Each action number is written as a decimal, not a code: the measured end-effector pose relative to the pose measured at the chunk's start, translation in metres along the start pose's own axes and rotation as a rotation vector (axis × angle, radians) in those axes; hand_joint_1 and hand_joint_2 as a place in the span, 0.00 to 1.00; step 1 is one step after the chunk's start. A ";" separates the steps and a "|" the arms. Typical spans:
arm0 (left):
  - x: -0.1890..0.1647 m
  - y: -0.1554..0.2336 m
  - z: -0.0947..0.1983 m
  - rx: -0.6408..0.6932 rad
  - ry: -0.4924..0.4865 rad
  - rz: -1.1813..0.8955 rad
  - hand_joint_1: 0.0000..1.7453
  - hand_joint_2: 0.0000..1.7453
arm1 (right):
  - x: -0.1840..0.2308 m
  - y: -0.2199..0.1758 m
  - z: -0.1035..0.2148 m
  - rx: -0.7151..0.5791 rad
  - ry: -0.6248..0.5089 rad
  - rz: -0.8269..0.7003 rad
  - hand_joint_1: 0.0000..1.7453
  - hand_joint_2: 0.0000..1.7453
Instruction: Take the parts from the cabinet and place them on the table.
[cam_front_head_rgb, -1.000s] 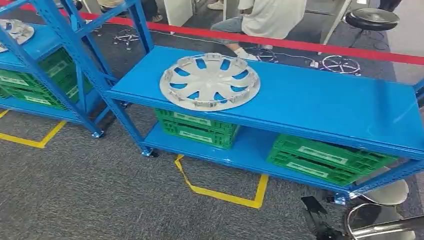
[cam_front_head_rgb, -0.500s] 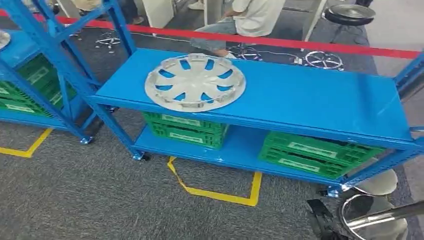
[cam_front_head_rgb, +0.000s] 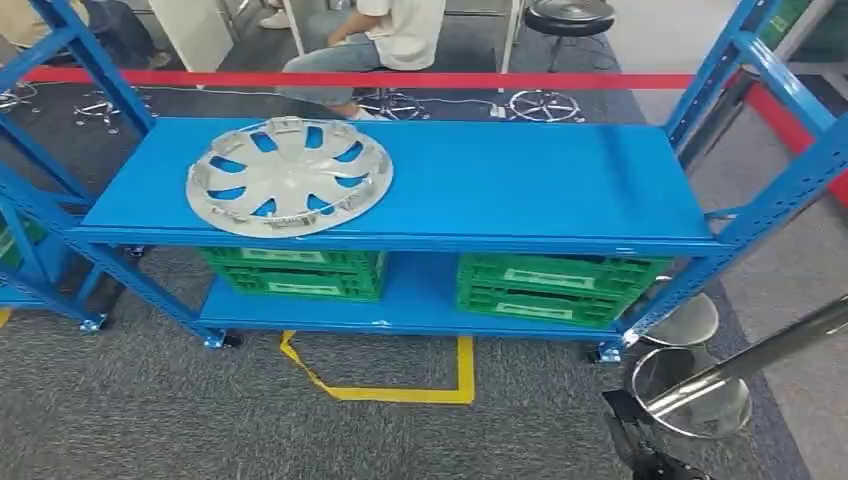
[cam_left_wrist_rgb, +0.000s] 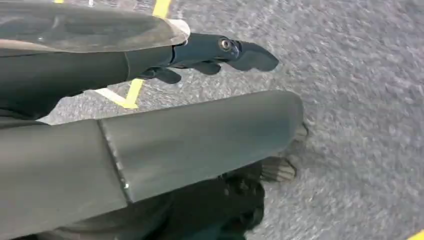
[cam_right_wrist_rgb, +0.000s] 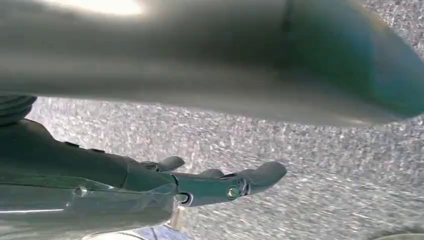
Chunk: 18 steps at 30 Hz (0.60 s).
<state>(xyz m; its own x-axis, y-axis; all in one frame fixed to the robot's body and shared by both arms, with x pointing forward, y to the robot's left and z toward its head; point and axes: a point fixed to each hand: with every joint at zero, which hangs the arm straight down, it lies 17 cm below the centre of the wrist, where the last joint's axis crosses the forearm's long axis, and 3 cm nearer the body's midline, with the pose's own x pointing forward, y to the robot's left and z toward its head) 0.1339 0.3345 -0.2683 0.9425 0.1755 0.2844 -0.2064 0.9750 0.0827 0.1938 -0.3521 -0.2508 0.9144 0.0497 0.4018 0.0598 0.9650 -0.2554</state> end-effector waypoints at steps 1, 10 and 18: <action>0.001 -0.001 0.000 -0.002 -0.002 0.000 0.00 0.00 | -0.001 0.000 0.000 0.000 0.002 0.003 0.00 0.00; 0.005 -0.004 0.000 -0.004 -0.013 -0.010 0.00 0.00 | -0.007 -0.001 0.001 -0.002 0.014 -0.001 0.00 0.00; 0.010 -0.005 0.000 -0.006 -0.021 -0.017 0.00 0.00 | -0.006 -0.002 0.000 -0.002 0.009 0.000 0.00 0.00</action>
<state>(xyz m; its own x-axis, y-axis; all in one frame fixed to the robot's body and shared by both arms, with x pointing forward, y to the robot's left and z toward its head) 0.1445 0.3312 -0.2660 0.9401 0.1559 0.3030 -0.1886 0.9786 0.0818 0.1877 -0.3539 -0.2526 0.9181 0.0469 0.3935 0.0610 0.9644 -0.2574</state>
